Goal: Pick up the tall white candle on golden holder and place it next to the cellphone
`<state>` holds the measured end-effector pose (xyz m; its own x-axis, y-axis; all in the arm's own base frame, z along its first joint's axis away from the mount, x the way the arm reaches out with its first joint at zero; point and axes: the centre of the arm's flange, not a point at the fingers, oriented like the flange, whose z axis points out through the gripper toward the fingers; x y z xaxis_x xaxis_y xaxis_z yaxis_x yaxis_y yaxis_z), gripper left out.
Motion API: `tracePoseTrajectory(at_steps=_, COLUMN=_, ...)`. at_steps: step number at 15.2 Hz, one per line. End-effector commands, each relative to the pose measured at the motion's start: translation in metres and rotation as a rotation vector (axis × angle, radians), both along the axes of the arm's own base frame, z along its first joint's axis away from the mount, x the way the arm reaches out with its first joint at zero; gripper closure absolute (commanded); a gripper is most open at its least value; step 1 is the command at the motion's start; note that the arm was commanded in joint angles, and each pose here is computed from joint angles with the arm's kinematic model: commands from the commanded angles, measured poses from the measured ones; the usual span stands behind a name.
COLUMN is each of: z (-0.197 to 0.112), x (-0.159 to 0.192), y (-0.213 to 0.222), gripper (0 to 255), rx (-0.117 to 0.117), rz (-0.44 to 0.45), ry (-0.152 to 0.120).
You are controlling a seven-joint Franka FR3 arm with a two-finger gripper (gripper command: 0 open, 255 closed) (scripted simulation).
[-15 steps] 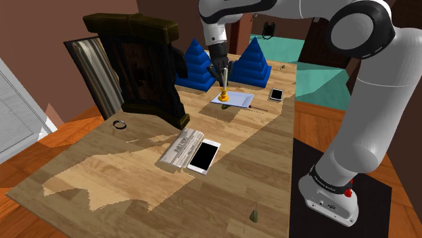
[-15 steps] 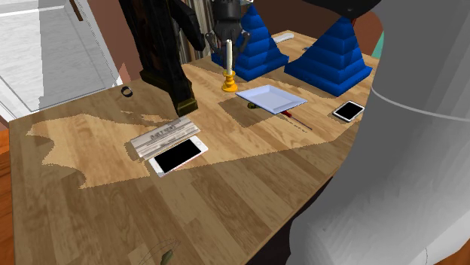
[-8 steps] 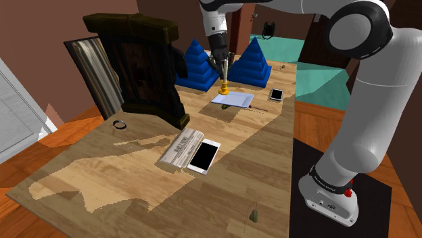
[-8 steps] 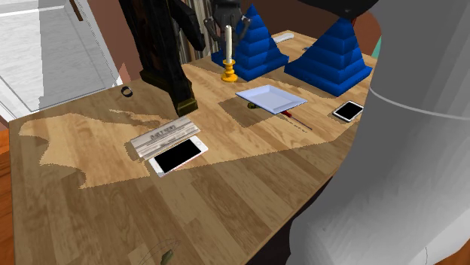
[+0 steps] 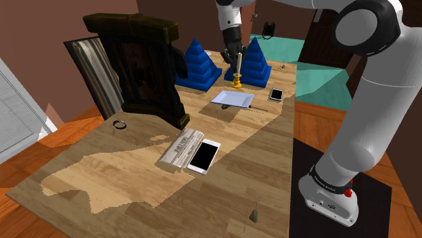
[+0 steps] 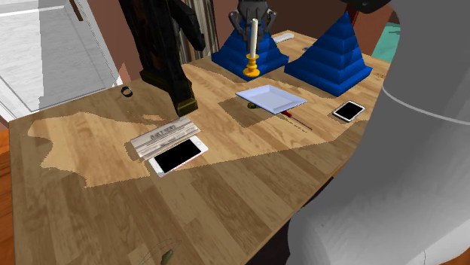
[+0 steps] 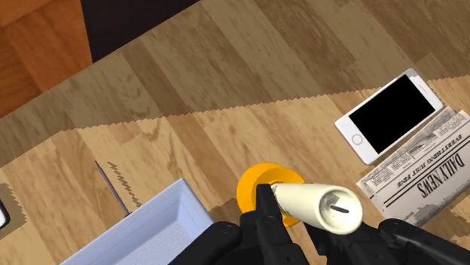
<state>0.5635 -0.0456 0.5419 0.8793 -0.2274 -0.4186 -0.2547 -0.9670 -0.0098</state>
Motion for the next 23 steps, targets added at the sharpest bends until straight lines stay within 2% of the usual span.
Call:
tracePoseTrajectory(at_steps=1, z=0.001, x=-0.009, y=-0.021, gripper=255, rx=0.001, rz=0.001, ry=0.0)
tracePoseTrajectory(at_steps=23, z=0.002, x=-0.1, y=-0.297, gripper=255, rx=0.001, rz=0.001, ry=0.0)
